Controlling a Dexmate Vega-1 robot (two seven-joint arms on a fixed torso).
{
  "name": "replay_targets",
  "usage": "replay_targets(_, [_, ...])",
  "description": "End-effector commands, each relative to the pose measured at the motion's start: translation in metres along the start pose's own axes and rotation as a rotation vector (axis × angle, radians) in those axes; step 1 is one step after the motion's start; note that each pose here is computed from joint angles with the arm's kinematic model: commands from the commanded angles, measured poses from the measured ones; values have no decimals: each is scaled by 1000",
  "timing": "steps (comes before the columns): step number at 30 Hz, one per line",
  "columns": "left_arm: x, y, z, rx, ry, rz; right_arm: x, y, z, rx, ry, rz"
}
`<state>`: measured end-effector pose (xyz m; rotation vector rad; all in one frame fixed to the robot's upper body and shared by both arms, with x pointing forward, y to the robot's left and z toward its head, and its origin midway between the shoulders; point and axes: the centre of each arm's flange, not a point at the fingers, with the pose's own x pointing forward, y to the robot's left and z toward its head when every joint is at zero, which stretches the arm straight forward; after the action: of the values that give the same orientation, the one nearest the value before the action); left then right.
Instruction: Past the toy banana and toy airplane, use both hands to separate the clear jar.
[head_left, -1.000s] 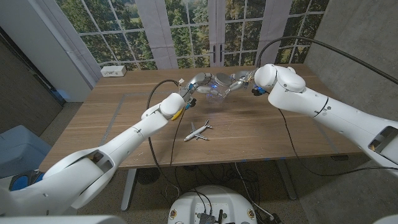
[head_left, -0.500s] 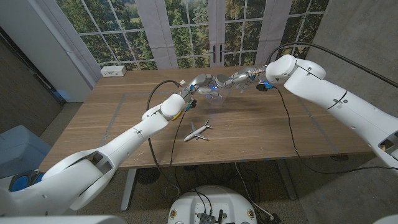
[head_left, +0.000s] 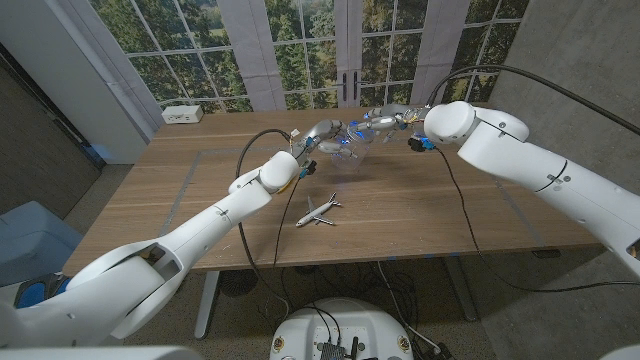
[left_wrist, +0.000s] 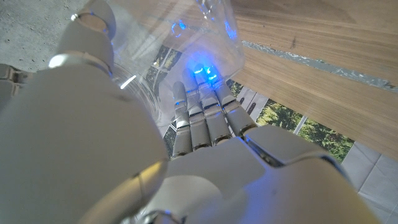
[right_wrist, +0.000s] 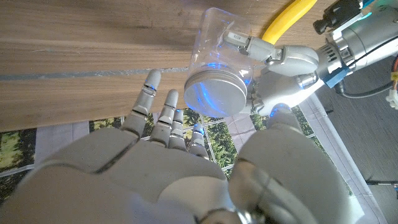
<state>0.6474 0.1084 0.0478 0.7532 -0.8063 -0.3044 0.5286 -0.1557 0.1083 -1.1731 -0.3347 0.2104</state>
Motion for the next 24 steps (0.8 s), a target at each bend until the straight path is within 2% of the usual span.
replay_targets(1, [1,0,0,15,2,4,-6,12,22,-133,71,-137])
replay_targets(5, [1,1,-1,14,2,3,-4,14,25,-146,64,-168])
replay_targets(8, [1,1,-1,16,0,7,0,16,26,-148,68,-161])
replay_targets(15, [2,2,-1,28,-7,13,14,14,26,-132,97,-89])
replay_targets(24, [3,4,-4,25,-5,16,27,12,22,-123,124,-55])
